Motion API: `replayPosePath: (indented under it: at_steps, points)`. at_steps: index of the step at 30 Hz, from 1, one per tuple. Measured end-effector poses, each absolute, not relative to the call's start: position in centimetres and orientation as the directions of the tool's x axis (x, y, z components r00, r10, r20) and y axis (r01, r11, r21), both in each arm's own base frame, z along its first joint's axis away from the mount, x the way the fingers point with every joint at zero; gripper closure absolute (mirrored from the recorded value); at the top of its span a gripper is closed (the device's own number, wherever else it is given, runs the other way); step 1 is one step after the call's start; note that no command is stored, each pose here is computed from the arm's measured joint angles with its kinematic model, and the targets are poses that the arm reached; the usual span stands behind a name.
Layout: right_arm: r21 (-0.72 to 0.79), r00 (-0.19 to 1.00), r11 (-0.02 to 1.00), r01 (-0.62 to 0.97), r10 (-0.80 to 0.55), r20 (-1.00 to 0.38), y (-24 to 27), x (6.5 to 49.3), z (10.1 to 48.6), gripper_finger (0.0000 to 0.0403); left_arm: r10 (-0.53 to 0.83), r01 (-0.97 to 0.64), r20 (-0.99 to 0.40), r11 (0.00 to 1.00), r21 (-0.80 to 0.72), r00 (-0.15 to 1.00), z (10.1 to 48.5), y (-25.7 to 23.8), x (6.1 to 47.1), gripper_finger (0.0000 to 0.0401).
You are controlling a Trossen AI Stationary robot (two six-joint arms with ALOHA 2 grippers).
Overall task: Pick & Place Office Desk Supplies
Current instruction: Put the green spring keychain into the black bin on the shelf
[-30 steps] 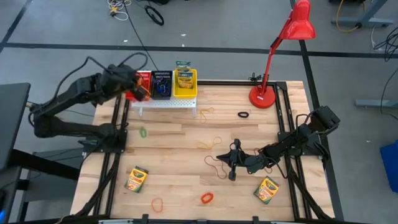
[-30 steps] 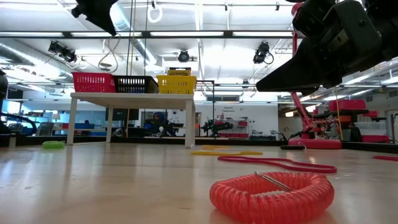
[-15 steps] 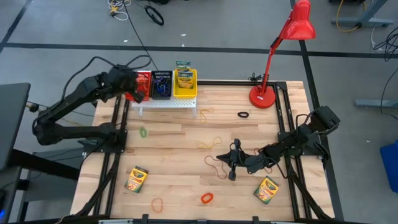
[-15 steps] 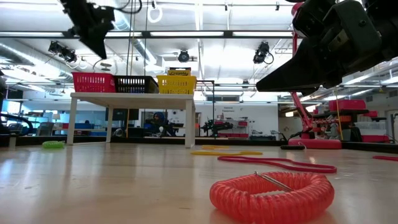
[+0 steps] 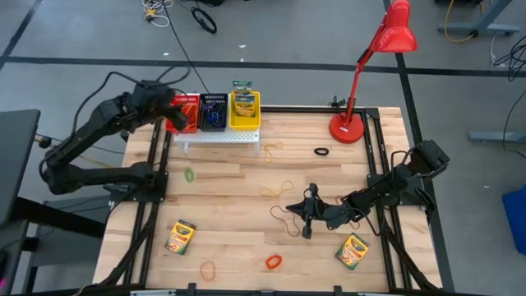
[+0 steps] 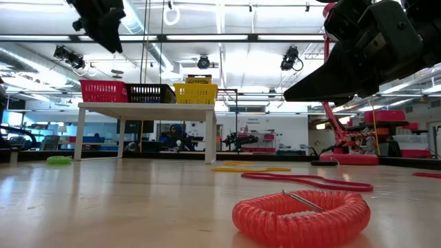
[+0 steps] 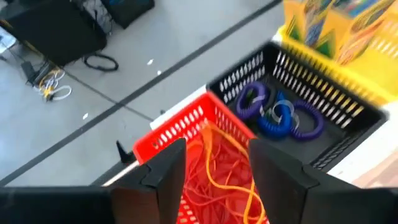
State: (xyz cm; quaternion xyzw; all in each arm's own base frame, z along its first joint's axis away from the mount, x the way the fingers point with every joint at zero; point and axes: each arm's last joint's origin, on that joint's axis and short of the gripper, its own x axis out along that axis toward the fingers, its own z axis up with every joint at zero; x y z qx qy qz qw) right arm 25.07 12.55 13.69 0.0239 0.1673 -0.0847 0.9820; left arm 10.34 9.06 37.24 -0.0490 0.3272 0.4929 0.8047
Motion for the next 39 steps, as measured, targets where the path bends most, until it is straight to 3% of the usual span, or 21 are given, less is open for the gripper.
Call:
replayPosePath:
  at_steps: [7, 22, 33, 39]
  points:
    - [0.019, 0.93, 0.985, 0.174, -0.158, -0.332, 12.6, 25.1, 13.7, 0.0398, 0.732, -0.777, -0.554, 0.589, 0.222, 0.396, 38.2, 8.1, 9.8, 0.0222]
    - [0.019, 0.93, 0.985, 0.174, -0.158, -0.333, 12.6, 25.1, 13.7, 0.0398, 0.668, -0.667, -0.424, 0.724, 0.176, 0.612, 39.6, 4.9, 10.0, 0.0312]
    - [0.019, 0.93, 0.985, 0.174, -0.158, -0.333, 12.6, 25.1, 13.7, 0.0398, 0.616, -0.584, -0.411, 0.782, 0.218, 0.672, 35.4, 4.5, 12.6, 0.0346]
    - [0.019, 0.93, 0.985, 0.174, -0.158, -0.333, 12.6, 25.1, 13.7, 0.0398, 0.544, -0.525, -0.397, 0.835, 0.166, 0.739, 34.9, 3.9, 13.0, 0.0348]
